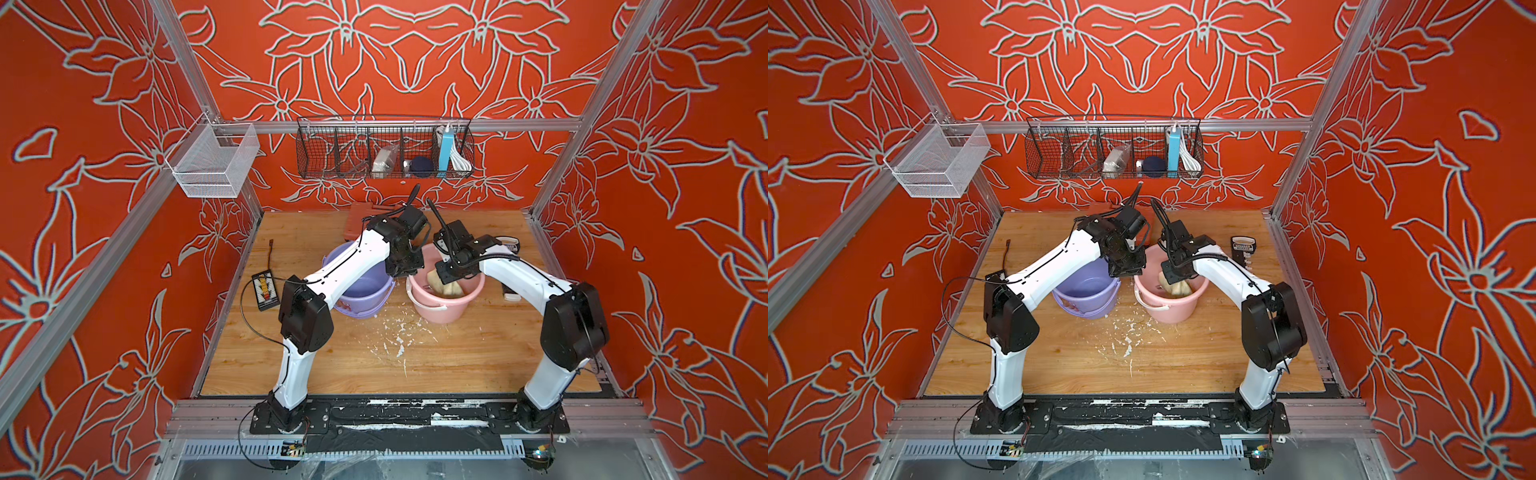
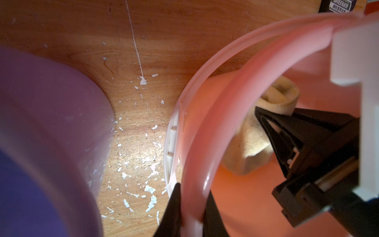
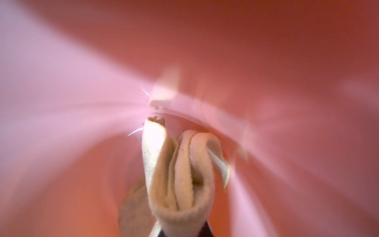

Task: Wipe the inside of the bucket with a cloth
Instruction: Wipe the dirt from the inside of the bucket.

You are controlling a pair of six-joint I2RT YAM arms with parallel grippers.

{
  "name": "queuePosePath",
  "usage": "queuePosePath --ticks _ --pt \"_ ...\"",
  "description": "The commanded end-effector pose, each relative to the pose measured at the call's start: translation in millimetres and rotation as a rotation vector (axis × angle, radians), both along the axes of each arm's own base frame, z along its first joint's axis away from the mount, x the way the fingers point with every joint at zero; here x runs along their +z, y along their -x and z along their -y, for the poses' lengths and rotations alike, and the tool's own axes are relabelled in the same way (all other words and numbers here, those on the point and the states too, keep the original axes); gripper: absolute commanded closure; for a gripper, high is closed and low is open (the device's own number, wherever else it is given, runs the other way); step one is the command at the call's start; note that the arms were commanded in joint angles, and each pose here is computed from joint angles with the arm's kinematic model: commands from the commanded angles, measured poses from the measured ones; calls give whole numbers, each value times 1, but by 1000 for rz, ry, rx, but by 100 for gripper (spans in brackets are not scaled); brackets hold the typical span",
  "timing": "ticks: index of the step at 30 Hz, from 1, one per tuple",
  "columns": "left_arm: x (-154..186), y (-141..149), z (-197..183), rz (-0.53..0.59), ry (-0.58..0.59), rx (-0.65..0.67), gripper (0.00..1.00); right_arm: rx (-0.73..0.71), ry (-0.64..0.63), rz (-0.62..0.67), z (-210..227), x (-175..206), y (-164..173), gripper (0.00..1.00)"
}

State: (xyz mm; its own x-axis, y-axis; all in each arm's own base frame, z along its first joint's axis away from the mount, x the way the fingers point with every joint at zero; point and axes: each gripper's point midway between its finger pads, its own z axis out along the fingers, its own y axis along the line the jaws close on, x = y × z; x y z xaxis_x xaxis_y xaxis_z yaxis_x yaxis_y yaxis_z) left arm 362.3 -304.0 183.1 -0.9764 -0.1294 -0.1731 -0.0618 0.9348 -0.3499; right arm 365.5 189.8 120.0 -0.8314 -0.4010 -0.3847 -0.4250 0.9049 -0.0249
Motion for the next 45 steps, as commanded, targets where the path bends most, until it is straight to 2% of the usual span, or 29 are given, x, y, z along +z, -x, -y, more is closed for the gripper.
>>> queuePosePath --ticks 1,8,11,15,18,20,24,28,32,35,38,40,45 --pt "-12 -5 2 -13 -19 -3 100 20 50 -128 12 -24 36 100" --pt "-10 -8 2 -10 -20 3 100 7 87 -148 22 -37 45 100" --pt "-8 -6 5 -13 9 -2 100 -65 160 -157 33 -47 38 100" --pt "-5 -1 3 -13 15 -11 100 -190 317 -166 54 -62 20 100" --pt "-5 3 4 -18 35 -14 100 -219 340 -225 50 -84 15 100" --pt "-7 5 4 -24 37 -17 100 -200 252 -304 28 -101 18 100" --pt "-11 4 3 -22 28 -14 100 -92 -92 -379 -40 -101 27 100" --pt "-13 2 2 -19 18 -9 100 109 -427 -344 -97 -53 38 100" --pt "-13 -1 1 -14 7 2 100 286 -594 -298 -115 -4 57 100" --pt "-13 -4 -2 -4 -7 15 100 404 -657 -346 -117 17 82 100" --pt "-9 -6 -8 13 -27 24 100 437 -687 -367 -115 25 92 100" --pt "-4 -8 -9 36 -32 18 100 422 -668 -346 -115 24 86 100" --pt "9 -7 -16 65 -89 -22 100 269 -449 -218 -97 8 34 100"
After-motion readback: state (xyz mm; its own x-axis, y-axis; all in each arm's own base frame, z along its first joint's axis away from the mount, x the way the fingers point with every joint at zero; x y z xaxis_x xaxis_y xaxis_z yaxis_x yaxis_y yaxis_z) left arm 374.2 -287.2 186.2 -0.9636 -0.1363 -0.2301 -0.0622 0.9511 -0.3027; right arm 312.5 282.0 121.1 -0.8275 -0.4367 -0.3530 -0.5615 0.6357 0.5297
